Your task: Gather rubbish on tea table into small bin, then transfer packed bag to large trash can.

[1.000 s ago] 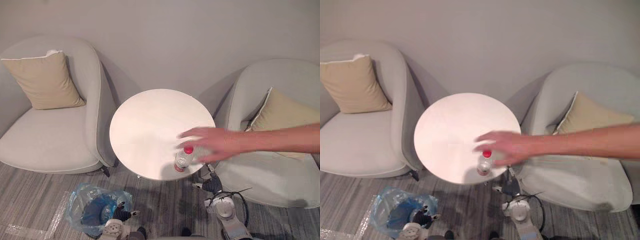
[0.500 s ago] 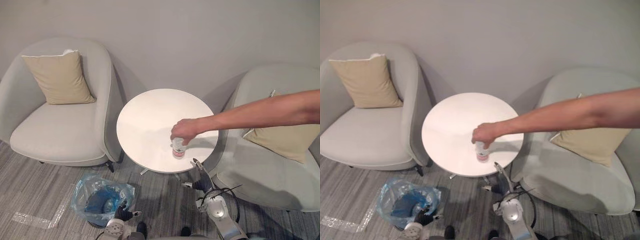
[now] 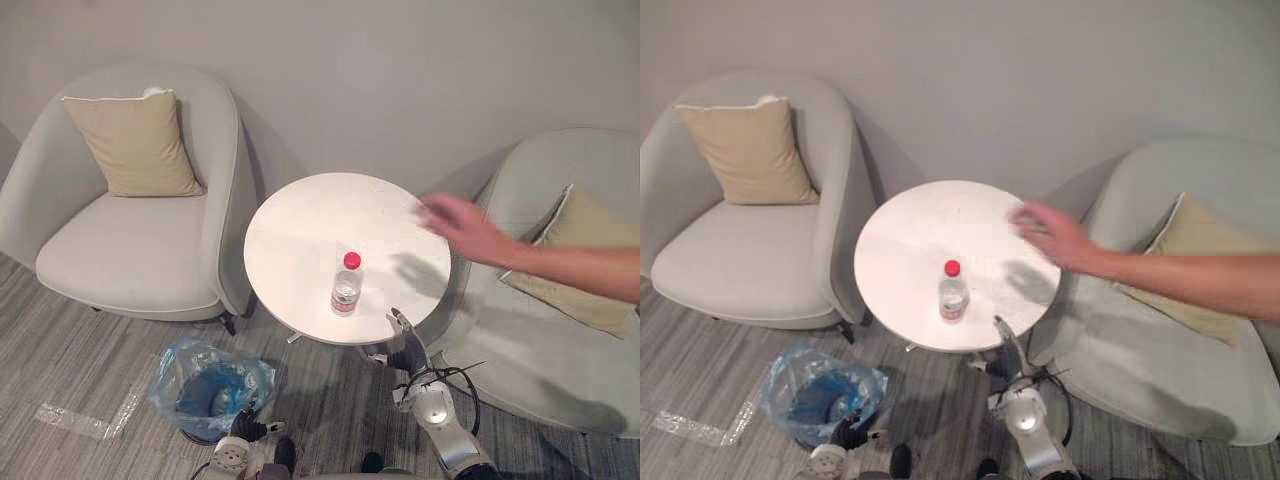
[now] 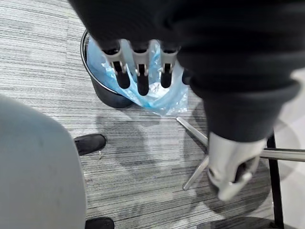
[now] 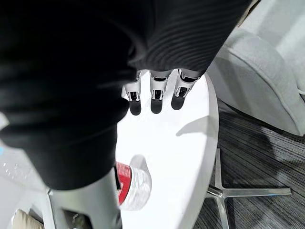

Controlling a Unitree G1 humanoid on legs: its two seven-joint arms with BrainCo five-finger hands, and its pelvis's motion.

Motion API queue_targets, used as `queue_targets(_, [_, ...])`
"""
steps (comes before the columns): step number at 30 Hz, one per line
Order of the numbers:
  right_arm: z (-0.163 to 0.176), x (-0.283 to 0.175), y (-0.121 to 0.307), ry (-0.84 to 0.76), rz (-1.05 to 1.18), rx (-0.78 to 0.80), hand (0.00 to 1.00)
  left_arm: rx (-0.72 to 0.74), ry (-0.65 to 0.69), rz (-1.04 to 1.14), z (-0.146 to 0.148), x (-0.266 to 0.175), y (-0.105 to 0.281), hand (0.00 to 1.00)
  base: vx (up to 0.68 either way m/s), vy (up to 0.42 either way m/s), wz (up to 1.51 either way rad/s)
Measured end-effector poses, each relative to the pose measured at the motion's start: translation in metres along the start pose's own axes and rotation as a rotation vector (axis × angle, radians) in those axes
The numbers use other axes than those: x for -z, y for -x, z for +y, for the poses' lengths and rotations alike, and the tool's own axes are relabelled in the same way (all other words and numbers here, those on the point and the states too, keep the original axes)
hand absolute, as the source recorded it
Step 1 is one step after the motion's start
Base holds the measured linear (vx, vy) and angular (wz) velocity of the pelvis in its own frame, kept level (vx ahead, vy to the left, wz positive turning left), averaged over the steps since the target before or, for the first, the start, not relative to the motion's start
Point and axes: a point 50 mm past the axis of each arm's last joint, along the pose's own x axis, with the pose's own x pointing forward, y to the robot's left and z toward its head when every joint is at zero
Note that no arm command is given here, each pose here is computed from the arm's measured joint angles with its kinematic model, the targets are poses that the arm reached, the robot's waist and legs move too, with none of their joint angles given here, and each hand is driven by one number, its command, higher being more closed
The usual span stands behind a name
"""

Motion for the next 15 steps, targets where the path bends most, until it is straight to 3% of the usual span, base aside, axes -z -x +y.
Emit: queue_targets(15, [-0.007,0.0022,-0.0011,-0.009,0.014,0.043,0.0,0.002,-0.001,-0.003,-0.001,-0.0001,0.0004,0.0,-0.03,-0.004,-0.02])
